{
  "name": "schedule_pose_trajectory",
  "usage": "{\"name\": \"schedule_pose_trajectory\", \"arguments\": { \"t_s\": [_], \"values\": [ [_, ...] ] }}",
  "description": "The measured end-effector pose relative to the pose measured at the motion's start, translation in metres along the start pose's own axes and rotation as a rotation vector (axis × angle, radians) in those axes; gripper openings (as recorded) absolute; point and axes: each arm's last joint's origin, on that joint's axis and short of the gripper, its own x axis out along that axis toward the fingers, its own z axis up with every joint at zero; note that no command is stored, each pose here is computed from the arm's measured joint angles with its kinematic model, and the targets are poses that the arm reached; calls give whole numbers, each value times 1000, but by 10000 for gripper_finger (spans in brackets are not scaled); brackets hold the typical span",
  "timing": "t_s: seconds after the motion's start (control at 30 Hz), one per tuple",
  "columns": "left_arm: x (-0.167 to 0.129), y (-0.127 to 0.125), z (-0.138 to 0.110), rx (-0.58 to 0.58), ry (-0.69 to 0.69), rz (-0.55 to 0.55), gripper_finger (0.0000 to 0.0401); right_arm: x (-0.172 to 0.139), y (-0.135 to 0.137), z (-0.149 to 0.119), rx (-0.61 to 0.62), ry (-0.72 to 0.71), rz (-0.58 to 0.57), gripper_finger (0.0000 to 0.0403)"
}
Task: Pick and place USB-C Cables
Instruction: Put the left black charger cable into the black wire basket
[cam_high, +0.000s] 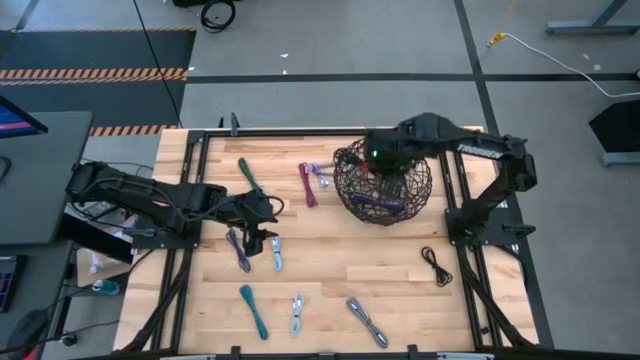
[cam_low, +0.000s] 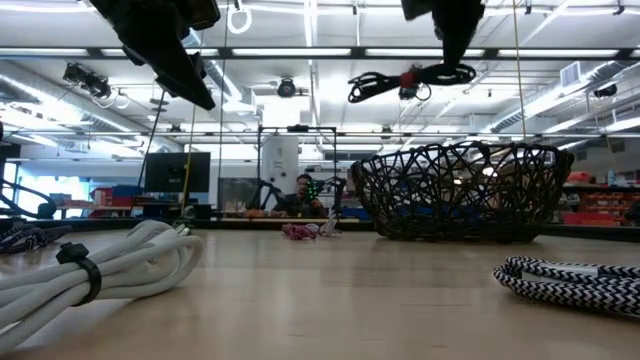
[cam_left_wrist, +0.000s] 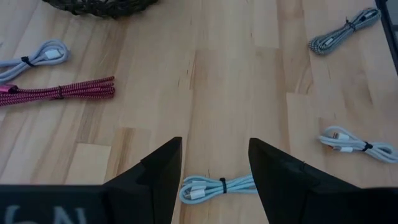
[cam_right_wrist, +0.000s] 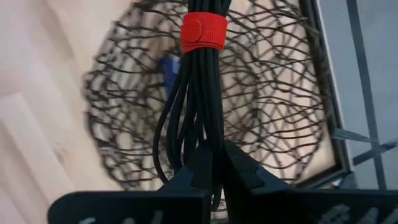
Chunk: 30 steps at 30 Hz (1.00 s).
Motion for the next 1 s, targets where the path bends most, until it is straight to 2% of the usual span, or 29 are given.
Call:
{"name": "schedule_pose_trajectory", "arguments": {
  "t_s": [0.23,0.4,0.5,0.7,0.83,1.0],
  "values": [
    [0,1,0,-24,-13,48,192,40,-33,-8,-17,165,45,18],
    [0,2,1,-28,-22,74,192,89,-31,-28,-70,360,99,18],
    [0,2,1,-28,-24,83,192,115,-26,-40,-80,425,127,18],
    [0,3,1,-52,-27,89,192,155,-16,-44,-48,328,191,18],
    [0,2,1,-55,-27,89,192,167,-13,-42,-24,253,208,18],
    [0,2,1,-55,-27,89,192,178,-12,-47,-20,242,210,18]
  ]
}}
